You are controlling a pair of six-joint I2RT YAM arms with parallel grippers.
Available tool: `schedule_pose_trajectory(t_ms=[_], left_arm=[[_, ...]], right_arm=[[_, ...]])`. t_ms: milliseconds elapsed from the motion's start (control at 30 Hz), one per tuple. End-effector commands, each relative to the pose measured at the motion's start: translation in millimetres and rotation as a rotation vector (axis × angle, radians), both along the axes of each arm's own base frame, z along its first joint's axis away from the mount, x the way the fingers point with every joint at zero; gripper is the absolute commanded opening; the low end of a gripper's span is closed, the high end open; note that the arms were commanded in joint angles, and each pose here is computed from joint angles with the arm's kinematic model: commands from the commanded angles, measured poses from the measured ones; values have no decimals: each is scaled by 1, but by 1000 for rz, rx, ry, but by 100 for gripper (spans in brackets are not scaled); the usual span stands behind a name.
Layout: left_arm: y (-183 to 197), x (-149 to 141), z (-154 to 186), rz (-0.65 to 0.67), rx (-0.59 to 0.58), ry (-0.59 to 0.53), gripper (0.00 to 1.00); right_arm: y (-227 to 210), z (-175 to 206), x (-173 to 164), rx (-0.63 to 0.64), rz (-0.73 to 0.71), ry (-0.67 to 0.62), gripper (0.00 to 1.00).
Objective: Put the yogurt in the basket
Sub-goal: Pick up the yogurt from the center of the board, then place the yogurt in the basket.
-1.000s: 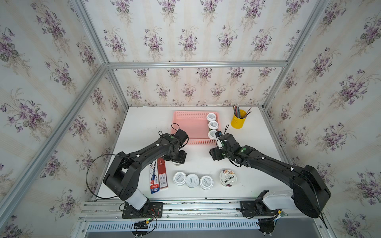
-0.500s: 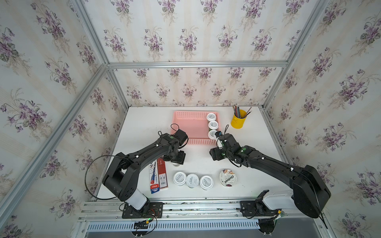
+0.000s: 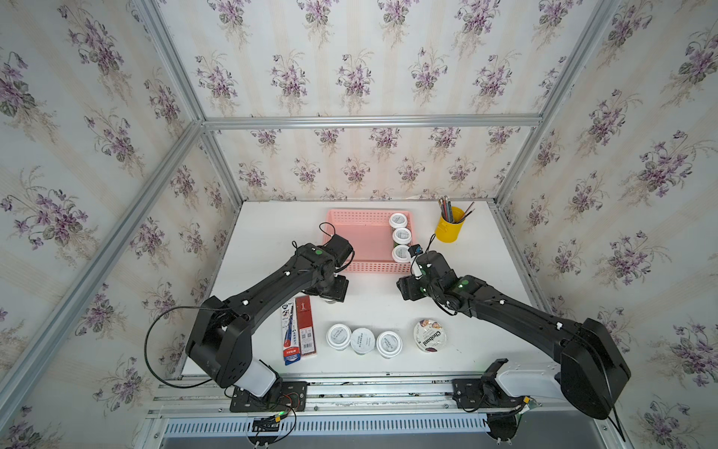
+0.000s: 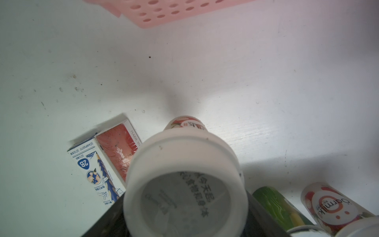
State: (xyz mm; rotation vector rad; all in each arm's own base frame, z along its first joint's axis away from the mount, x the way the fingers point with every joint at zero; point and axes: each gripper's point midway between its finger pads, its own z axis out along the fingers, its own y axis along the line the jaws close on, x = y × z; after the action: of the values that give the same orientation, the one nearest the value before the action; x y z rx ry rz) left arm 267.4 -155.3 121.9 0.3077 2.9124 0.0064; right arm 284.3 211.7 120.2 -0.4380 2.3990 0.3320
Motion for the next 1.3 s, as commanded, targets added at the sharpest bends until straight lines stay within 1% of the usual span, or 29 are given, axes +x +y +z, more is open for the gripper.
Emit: schedule_pose_trajectory(t_ms=[0, 267, 400, 533, 767, 933, 1067, 1267], left_arm=[[3, 2, 16, -18, 19, -8, 74], [-17, 28, 63, -63, -25, -77, 74], [-34, 55, 82, -87, -50, -132, 74], [-56, 88, 91, -109, -69, -173, 74], [-88, 143, 83, -137, -54, -209, 74], [-110, 178, 61, -112, -69, -231, 74], [-129, 207, 46, -111, -103, -293, 74], [-142, 244, 30, -114, -95, -376, 75]], right_arm=[[-11, 3, 3, -2, -57, -41, 80], [-29, 8, 2, 5, -151, -84, 80], [-37, 6, -2, 35, -188, -97, 80], [-39, -1, -5, 47, -204, -88, 80], [-41, -12, -5, 24, -208, -70, 80], [-35, -18, -9, 55, -181, -43, 80], [-34, -22, -14, 73, -174, -25, 80], [-34, -34, -21, 64, -165, 23, 80]])
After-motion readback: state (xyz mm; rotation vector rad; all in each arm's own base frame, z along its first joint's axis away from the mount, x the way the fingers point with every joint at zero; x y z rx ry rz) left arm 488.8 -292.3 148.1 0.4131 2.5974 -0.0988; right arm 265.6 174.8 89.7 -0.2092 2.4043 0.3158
